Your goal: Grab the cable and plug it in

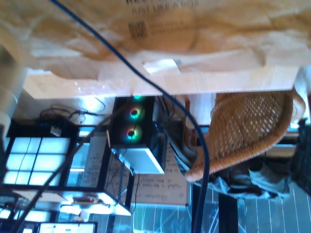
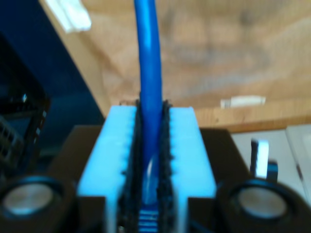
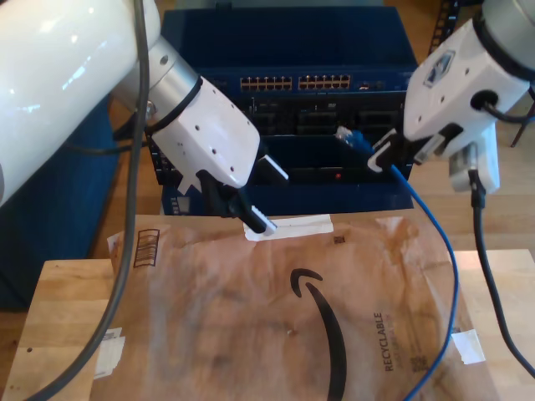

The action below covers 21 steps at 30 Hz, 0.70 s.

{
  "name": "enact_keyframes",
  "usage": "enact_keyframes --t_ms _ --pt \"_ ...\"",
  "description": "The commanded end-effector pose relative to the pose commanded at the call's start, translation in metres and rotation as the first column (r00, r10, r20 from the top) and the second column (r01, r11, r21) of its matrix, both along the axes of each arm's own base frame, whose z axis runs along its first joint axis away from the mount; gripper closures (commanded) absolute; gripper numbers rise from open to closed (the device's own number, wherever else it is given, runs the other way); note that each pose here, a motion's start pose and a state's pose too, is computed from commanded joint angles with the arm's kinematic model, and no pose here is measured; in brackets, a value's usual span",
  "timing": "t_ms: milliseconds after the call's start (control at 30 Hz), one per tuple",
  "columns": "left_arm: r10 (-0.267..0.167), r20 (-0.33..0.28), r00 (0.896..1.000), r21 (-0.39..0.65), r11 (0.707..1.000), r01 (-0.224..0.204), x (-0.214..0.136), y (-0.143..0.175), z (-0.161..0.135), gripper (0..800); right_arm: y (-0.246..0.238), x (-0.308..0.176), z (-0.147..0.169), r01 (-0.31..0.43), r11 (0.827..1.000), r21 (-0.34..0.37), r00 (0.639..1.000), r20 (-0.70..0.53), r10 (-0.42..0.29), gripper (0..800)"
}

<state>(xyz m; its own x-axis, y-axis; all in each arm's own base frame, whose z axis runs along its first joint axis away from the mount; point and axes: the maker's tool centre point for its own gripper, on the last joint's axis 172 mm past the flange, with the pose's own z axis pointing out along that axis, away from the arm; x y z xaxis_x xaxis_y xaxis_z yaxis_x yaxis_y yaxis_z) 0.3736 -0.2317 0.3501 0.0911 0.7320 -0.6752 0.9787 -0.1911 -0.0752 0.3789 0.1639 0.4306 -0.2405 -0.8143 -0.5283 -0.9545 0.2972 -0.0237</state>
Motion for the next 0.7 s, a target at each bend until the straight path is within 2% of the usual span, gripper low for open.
enact_keyframes --t_ms 200,300,533,700 --pt "-0.048 0.02 0.999 -0.12 0.992 0.05 -0.008 -0.024 0.059 1 -0.001 0.002 0.033 0.013 0.998 0.056 1.0 0.028 -0.014 798" --pt "-0.061 0.04 0.997 -0.135 0.989 0.066 -0.009 -0.027 0.076 1 0.0 0.004 0.05 0.006 0.997 0.076 0.998 0.057 -0.01 798" --pt "-0.067 0.036 0.997 -0.135 0.988 0.071 -0.011 -0.026 0.077 1 -0.006 0.003 0.096 0.011 0.99 0.143 0.996 0.091 -0.024 798" --pt "-0.061 0.064 0.996 -0.137 0.988 0.07 -0.006 -0.026 0.086 1 -0.008 0.002 0.103 0.01 0.99 0.144 0.995 0.093 -0.024 798"
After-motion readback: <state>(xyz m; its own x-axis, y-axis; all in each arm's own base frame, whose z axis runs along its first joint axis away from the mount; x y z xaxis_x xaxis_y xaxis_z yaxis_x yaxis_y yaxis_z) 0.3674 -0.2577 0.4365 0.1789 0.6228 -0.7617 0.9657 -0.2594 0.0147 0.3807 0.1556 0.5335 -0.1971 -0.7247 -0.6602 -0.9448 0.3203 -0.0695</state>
